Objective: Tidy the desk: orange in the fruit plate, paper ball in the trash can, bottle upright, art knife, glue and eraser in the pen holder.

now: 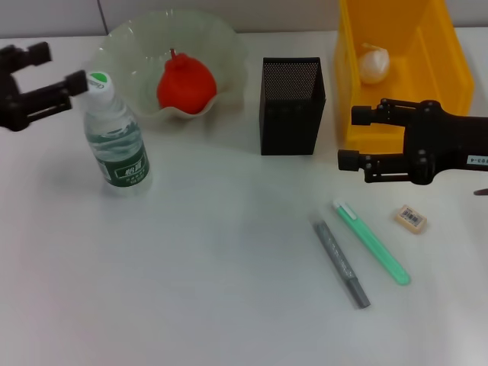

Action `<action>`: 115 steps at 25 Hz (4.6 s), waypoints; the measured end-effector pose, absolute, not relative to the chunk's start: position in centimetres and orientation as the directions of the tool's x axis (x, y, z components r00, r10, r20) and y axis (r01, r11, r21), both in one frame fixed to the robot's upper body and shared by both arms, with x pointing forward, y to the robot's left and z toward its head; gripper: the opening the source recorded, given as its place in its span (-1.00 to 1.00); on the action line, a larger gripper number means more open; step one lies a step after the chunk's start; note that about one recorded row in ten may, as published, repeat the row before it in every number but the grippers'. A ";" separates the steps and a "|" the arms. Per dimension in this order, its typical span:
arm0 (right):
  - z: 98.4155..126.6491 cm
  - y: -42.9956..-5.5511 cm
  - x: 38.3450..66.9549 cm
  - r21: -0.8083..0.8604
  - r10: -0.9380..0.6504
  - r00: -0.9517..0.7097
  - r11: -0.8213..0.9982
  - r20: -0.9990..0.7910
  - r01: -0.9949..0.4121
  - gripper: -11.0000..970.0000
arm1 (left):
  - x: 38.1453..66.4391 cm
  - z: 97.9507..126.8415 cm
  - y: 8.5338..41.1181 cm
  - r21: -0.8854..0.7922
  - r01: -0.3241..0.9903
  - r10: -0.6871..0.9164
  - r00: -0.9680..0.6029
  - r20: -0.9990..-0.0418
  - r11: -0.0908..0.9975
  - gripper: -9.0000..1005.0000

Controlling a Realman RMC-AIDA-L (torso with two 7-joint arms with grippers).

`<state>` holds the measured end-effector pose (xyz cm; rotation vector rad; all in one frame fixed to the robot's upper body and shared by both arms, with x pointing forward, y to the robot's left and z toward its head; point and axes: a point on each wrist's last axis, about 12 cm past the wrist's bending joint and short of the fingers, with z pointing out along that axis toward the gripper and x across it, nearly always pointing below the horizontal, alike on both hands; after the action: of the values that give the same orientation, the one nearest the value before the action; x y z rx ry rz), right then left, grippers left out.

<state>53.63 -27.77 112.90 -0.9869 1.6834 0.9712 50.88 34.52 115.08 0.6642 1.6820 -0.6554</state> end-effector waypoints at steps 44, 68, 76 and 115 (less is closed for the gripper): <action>117.1 -18.4 57.9 0.150 -0.626 -0.735 0.726 -0.259 -0.671 0.71 | 42.0 107.7 36.1 -0.137 0.893 0.049 -0.174 -0.984 0.429 0.54; 114.1 -14.4 58.4 -0.014 -0.672 -0.724 0.734 -0.159 -0.679 0.71 | 42.2 107.1 35.7 -0.139 0.887 0.068 -0.187 -0.980 0.440 0.54; 113.5 -13.4 58.2 -0.026 -0.694 -0.702 0.714 -0.163 -0.700 0.71 | 42.2 107.1 35.7 -0.140 0.886 0.067 -0.188 -0.980 0.443 0.54; 112.1 -13.8 57.6 0.027 -0.683 -0.719 0.722 -0.129 -0.691 -0.55 | 42.4 107.2 35.6 -0.146 0.887 0.061 -0.191 -0.980 0.439 0.54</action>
<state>57.61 -13.76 112.07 -1.1267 2.8124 0.1113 42.36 35.58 107.21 0.8515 1.5891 -0.9366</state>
